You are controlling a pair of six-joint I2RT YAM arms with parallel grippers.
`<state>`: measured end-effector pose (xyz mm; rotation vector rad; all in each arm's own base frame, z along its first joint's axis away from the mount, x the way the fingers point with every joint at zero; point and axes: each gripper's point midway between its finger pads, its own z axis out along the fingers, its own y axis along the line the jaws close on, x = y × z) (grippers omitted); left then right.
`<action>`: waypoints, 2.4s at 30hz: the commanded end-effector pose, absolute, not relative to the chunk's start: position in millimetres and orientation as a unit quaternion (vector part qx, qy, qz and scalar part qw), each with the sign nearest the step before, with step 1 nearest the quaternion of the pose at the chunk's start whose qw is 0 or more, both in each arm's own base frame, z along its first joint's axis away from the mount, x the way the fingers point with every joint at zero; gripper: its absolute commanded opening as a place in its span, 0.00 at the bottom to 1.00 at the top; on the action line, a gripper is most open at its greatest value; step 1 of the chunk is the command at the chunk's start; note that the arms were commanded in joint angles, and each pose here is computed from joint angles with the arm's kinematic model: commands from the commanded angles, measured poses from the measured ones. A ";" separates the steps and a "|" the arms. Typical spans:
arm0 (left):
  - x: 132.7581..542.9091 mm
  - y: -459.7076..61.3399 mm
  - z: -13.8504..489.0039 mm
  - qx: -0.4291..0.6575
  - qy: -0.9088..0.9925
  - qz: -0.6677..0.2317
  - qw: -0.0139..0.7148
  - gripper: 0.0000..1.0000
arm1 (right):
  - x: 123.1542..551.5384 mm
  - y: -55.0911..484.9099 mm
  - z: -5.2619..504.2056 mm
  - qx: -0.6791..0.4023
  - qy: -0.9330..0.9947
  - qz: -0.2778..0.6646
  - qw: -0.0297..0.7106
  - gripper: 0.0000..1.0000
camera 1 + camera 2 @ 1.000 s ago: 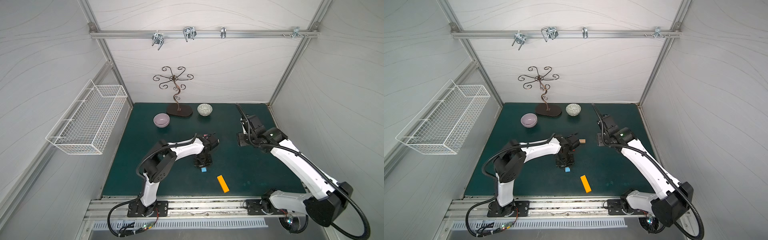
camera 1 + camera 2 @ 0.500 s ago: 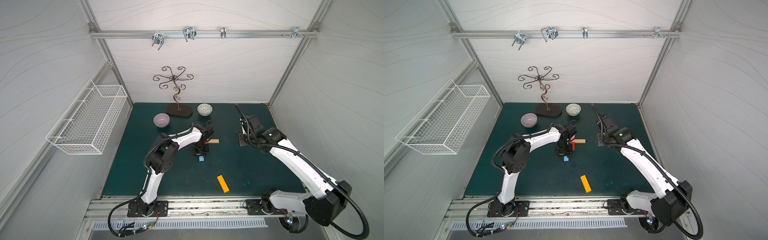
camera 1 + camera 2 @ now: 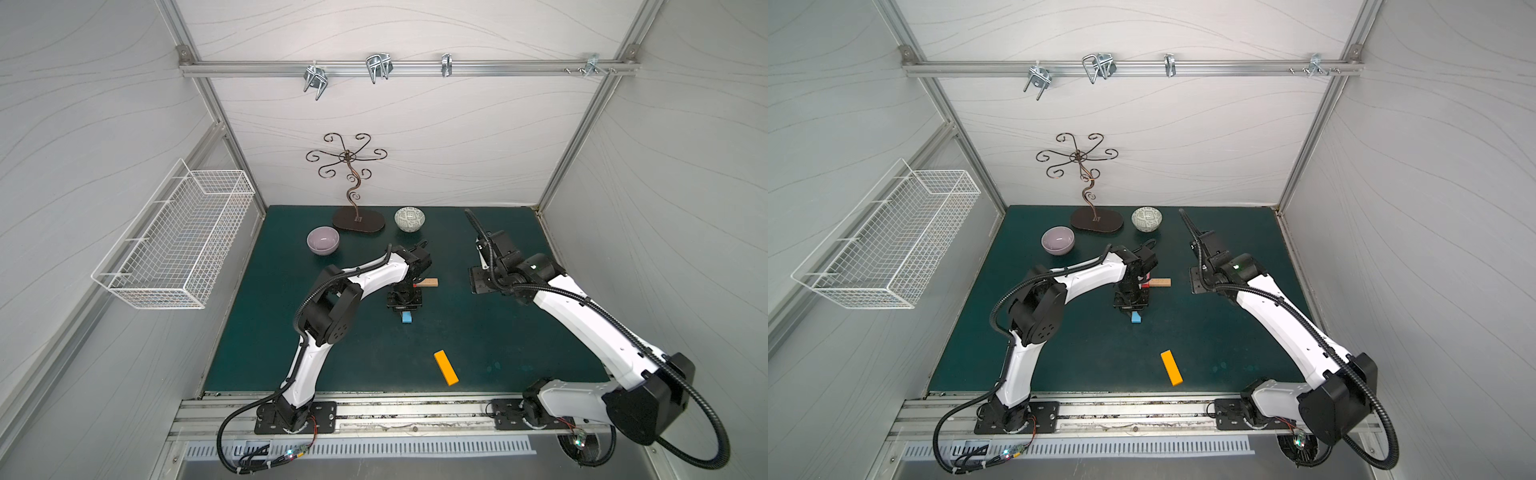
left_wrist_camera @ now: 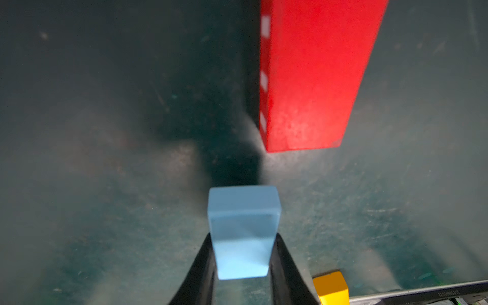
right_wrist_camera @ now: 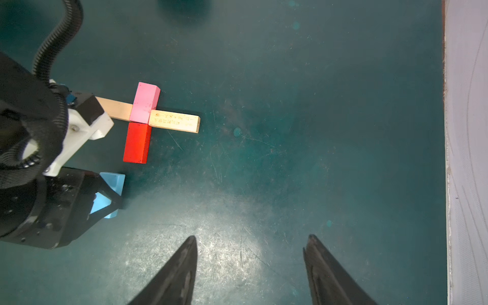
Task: Assemble the letter t with building blocks
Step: Assemble the building block at the center of the board.
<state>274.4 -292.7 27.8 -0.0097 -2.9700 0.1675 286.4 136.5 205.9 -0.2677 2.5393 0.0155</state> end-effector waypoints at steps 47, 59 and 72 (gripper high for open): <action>285.4 -306.7 15.8 -0.023 -0.995 0.033 0.092 0.21 | 290.2 134.1 195.8 -0.080 0.959 0.048 0.269 0.96; 291.1 -314.5 26.1 -0.014 -0.996 0.043 0.076 0.21 | 290.1 135.9 194.9 -0.081 0.959 0.051 0.266 0.96; 292.3 -310.9 15.5 -0.008 -0.996 0.035 0.087 0.21 | 289.4 136.0 198.4 -0.081 0.957 0.055 0.272 0.96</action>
